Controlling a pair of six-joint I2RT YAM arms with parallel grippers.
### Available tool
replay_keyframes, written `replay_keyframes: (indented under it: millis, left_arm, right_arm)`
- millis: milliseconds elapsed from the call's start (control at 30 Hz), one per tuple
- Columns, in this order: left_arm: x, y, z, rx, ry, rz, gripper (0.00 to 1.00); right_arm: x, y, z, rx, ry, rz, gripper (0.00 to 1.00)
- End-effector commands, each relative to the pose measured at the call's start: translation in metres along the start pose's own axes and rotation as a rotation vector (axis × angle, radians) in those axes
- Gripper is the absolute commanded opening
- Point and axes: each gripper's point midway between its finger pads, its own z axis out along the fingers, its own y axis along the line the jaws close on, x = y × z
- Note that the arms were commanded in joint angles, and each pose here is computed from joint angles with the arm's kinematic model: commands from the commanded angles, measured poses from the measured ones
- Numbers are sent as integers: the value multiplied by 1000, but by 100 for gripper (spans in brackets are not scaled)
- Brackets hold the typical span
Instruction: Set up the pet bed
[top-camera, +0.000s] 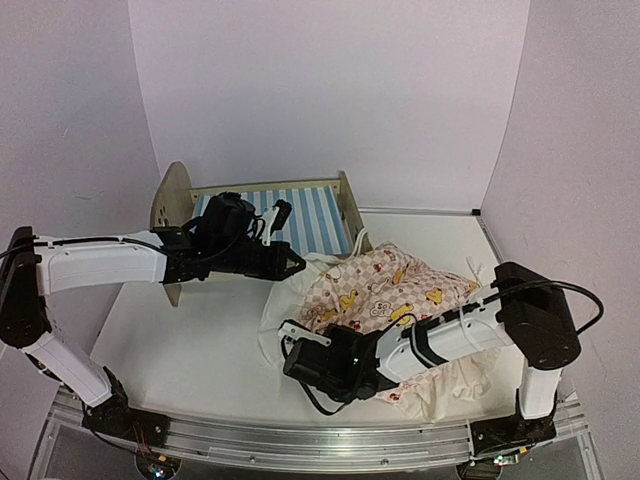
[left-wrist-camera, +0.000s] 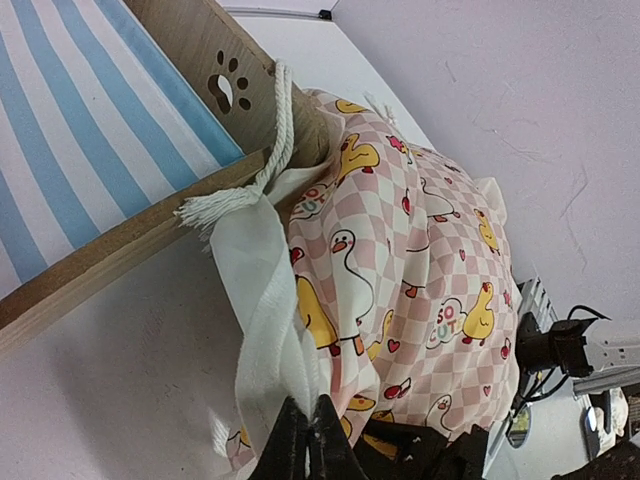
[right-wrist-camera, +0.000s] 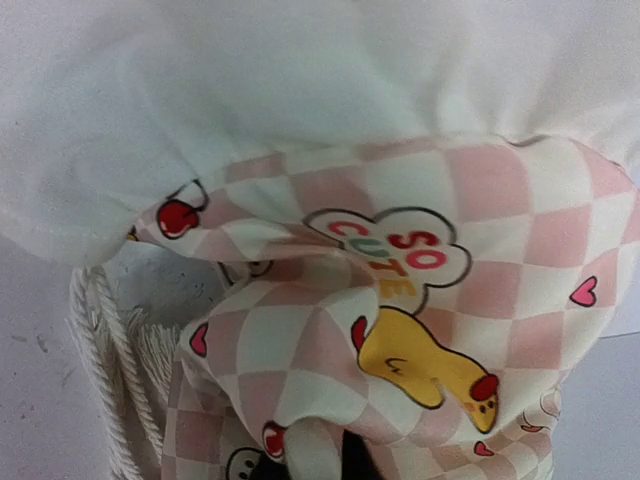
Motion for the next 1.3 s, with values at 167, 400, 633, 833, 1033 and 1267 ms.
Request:
replay_keyframes:
  millis: [167,400,633,833,1033,1267]
  left_arm:
    - [-45,-3,-59,5,-103,35,47]
    - [-95,18,-123,-266,-210,116,85]
    - [-146,97,-227,-702,-338,50,89]
    - [-158,181,-282,-975,-338,-79,91]
    - [-159,242,-292,-1041,-303,-196,90]
    - [-158,273,-250,-973,-202,-224,79]
  right_arm:
    - [-64,-137,-116,-690,-440,764,0]
    - [-27,-281,-112,-572,-519,1143,0]
    - [59,-424,-81,-248,-403,1445,0]
    - [97,-506,-85,2,-361,1535,0]
    - [61,-546,-95,-68,-492,1484,0]
    - [22,-567,-109,-207,-609,1438,0]
